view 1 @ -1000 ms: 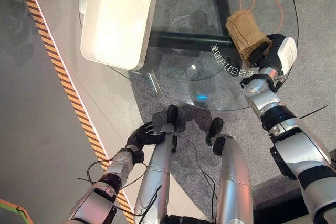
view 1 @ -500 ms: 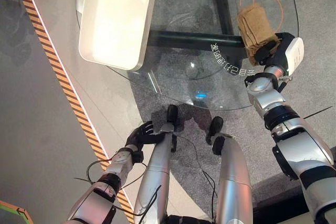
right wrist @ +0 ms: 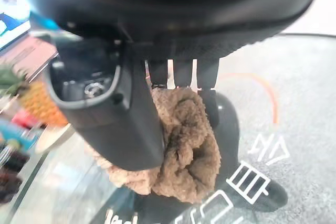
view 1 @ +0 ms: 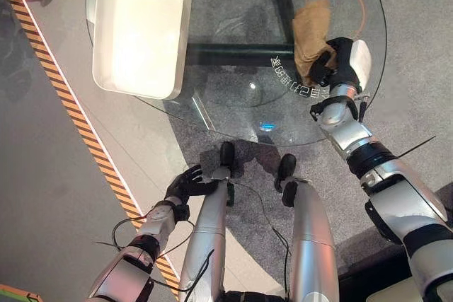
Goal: Wipe the table with a cloth and put it in the basket.
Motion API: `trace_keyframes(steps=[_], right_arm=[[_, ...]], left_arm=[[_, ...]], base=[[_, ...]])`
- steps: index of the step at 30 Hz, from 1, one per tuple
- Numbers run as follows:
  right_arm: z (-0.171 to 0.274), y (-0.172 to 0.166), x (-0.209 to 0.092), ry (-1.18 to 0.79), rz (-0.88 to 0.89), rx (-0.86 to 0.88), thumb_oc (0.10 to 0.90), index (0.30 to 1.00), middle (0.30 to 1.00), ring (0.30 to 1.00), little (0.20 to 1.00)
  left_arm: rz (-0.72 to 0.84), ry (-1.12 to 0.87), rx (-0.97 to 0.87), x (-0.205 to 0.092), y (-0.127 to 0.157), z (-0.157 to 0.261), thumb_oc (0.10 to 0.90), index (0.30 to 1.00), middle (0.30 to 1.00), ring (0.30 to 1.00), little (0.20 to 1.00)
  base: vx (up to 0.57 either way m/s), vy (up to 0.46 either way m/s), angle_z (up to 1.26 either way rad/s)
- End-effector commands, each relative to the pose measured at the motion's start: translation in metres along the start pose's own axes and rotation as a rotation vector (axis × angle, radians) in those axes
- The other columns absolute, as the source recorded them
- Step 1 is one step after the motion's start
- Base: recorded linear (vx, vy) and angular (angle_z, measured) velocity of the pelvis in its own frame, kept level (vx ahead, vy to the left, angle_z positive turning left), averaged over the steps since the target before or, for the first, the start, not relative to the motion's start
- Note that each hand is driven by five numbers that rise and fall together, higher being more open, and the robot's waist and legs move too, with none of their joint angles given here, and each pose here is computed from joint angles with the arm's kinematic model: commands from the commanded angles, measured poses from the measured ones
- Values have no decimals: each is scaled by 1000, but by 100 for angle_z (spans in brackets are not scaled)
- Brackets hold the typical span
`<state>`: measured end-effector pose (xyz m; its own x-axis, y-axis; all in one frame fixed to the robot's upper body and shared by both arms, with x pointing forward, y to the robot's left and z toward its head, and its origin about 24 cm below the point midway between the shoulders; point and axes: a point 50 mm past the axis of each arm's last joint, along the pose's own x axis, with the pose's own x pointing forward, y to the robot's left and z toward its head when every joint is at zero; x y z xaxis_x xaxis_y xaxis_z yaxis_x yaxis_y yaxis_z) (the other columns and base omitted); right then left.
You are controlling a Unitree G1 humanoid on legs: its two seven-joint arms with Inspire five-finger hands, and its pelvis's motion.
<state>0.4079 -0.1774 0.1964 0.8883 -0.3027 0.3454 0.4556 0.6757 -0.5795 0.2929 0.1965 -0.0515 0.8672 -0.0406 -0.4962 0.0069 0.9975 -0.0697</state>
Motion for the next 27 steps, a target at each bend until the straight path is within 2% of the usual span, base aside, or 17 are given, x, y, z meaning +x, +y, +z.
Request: trace_keyframes(steps=[1, 14, 27], right_arm=[[55, 20, -12, -271, 127, -5, 100, 300, 300, 300, 200], [59, 55, -36, -336, 311, -97, 100, 300, 300, 300, 200], [70, 76, -58, -432, 495, -95, 100, 300, 300, 300, 200]], left_arm=[[24, 97, -9, -11, 2, -37, 800, 900, 900, 900, 900], [12, 61, -16, -5, -11, -25, 800, 900, 900, 900, 900], [16, 66, -17, -3, -15, -22, 800, 900, 900, 900, 900]], base=[[-72, 4, -1], [-11, 1, 0], [0, 0, 0]])
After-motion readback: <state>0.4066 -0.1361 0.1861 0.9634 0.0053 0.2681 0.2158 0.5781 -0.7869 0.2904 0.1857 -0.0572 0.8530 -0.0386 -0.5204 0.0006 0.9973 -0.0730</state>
